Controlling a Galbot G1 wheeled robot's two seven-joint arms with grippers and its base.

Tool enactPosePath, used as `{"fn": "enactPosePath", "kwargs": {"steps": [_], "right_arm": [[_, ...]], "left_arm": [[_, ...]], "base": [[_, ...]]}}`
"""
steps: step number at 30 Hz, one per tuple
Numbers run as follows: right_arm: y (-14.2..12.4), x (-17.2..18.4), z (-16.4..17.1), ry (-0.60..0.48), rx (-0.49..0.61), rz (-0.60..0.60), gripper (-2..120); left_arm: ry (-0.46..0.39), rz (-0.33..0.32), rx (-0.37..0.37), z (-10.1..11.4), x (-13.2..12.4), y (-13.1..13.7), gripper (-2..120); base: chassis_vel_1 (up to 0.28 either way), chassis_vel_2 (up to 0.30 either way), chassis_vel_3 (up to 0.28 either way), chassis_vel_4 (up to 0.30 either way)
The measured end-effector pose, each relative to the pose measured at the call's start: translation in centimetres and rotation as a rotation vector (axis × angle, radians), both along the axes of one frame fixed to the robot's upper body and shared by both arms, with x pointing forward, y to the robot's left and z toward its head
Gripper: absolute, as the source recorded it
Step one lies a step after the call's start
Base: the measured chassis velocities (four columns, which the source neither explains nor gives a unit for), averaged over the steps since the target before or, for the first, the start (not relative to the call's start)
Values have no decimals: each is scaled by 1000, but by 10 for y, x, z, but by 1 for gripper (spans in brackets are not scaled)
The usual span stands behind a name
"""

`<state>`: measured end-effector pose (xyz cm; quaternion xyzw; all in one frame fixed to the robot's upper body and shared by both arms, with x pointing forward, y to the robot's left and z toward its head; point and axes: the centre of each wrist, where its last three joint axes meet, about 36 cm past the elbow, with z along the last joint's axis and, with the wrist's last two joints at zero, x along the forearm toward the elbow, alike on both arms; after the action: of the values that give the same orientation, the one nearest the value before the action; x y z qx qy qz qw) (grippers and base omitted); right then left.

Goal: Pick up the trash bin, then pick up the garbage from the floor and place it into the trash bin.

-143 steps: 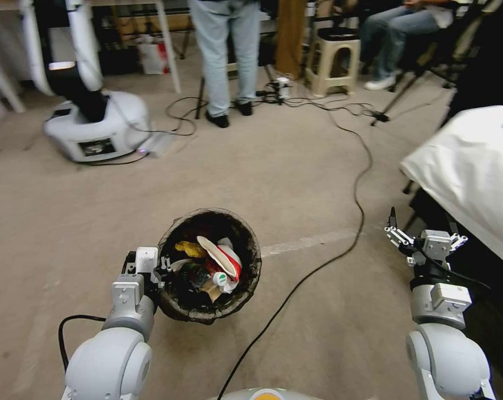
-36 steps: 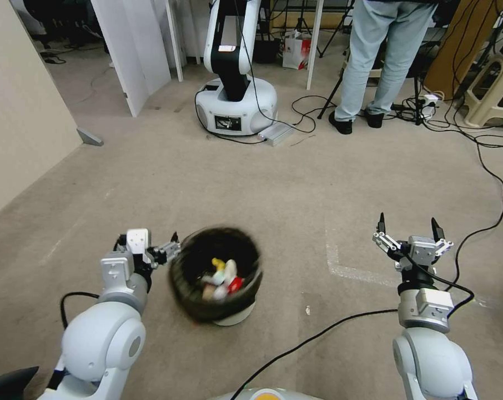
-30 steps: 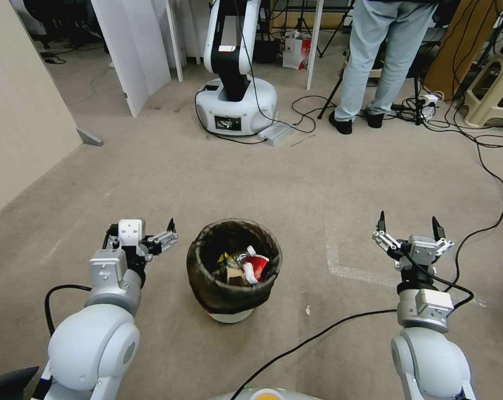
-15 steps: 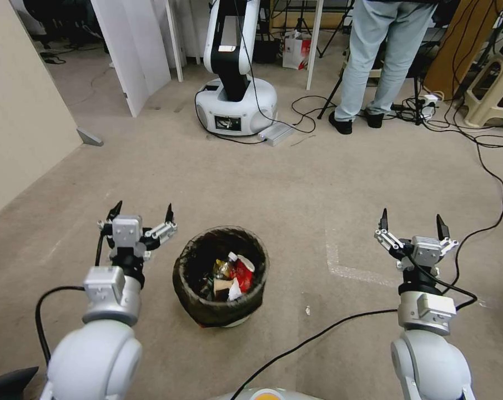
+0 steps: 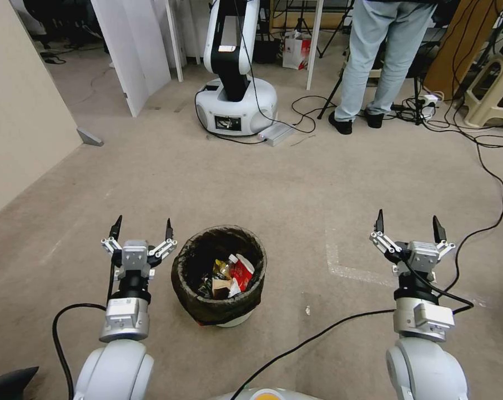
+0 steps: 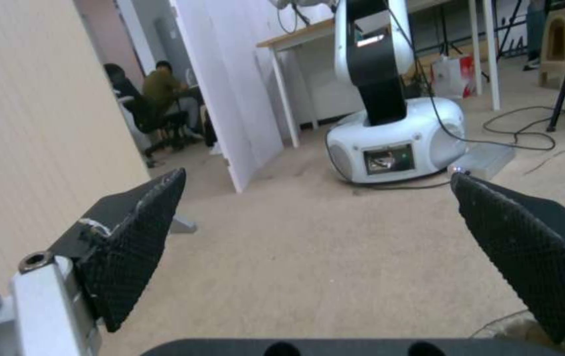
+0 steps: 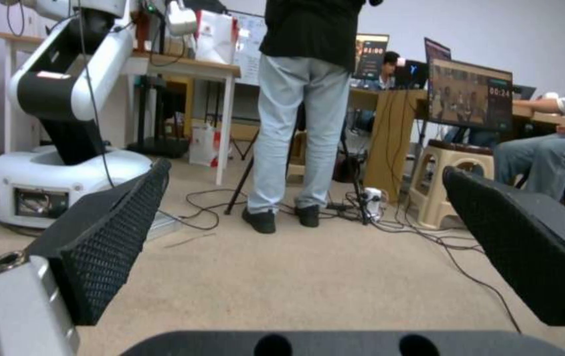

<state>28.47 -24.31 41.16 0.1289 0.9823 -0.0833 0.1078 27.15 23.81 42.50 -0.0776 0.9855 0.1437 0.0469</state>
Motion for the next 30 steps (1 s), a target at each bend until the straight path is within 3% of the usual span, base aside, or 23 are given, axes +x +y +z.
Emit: {"fn": "enactPosePath", "kwargs": {"steps": [30], "right_arm": [[0, 0, 2, -10, 1, 3, 100]], "left_arm": [[0, 9, -15, -4, 1, -1, 100]], "base": [[0, 0, 0, 0]]}}
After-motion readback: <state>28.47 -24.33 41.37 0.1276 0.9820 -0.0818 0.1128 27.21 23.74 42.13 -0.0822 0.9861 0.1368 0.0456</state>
